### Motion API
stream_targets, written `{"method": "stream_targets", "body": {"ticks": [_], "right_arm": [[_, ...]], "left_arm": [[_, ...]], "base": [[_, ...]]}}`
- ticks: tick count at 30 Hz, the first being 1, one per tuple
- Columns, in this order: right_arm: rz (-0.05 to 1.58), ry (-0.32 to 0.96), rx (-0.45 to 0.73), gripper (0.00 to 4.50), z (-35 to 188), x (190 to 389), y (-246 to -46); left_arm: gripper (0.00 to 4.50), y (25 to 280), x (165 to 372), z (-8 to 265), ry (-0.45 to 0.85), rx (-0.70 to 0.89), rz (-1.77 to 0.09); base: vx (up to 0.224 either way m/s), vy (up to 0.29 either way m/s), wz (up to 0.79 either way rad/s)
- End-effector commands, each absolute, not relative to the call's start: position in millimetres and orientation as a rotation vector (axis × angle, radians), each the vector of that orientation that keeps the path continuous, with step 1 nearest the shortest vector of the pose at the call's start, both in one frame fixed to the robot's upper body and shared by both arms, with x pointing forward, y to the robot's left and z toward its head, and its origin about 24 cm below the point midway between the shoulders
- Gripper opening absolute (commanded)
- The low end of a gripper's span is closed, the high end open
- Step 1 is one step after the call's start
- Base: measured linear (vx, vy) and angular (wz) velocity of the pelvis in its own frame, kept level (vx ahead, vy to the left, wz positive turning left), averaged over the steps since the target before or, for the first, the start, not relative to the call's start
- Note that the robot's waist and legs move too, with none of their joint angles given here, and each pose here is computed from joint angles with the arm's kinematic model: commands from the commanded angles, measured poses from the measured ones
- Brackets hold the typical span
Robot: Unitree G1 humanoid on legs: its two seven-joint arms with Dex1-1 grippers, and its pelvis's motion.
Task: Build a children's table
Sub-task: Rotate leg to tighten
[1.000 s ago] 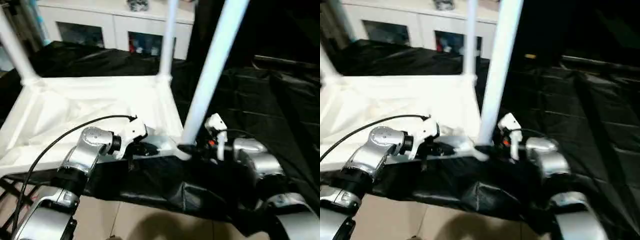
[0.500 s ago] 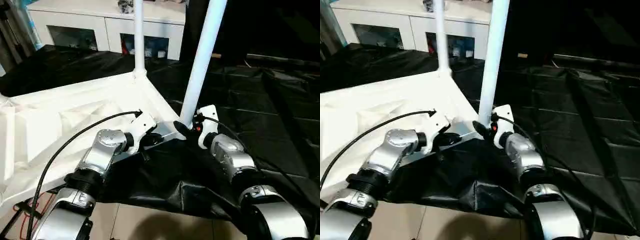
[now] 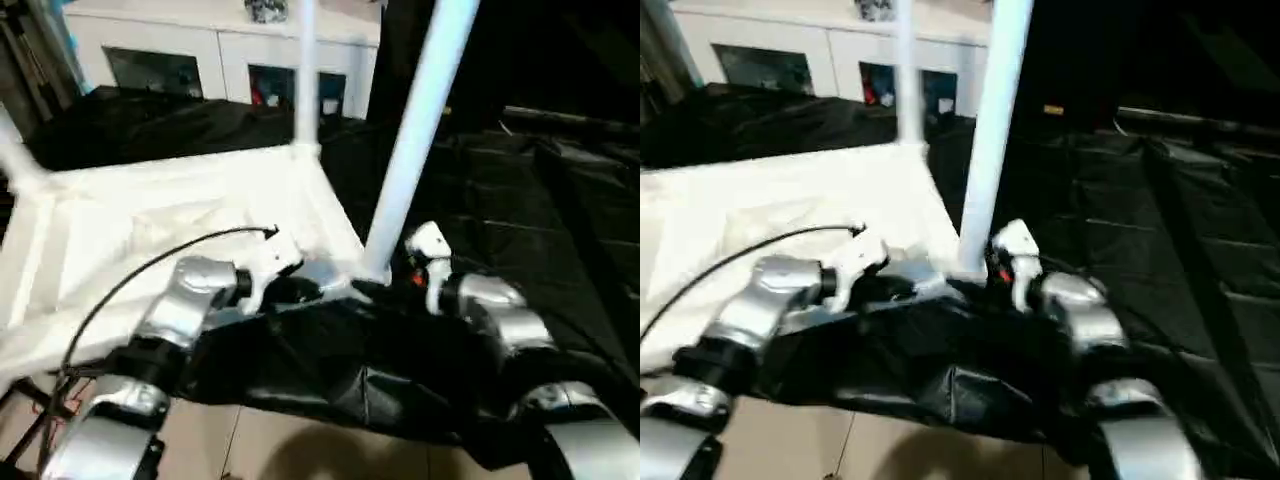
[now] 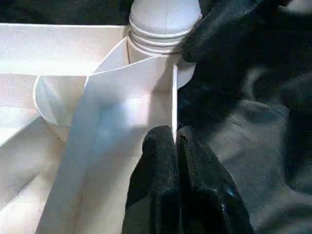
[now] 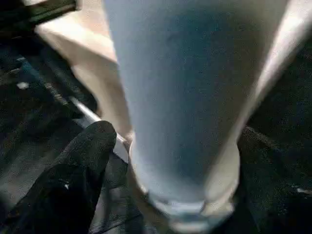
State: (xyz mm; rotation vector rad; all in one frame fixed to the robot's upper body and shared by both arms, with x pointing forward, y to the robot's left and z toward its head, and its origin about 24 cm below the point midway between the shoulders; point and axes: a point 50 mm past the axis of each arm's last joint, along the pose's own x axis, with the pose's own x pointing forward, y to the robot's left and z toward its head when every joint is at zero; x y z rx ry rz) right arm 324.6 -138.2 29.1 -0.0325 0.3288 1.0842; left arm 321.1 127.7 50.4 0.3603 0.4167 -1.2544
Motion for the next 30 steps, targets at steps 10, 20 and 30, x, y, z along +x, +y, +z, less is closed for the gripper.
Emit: {"method": "stream_targets", "body": {"ticks": [10,20,30], "right_arm": [[1.382,0.430,0.006,3.18,24.4,304.2,-119.7],[1.187,0.412,0.028,2.68,17.1,312.9,-110.6],[0.652,0.470,0.064,2.65,-3.0,332.0,-81.0]], "left_arm": [[0.00,122.5,319.5,53.9,0.401,0.381,-1.379],[0.00,113.6,322.8,52.7,0.371,0.356,-1.304],[0.00,71.6,326.9,51.6,0.327,0.322,-1.189]], "base": [[0.000,0.000,0.00],[0.000,0.000,0.00],[0.000,0.000,0.00]]}}
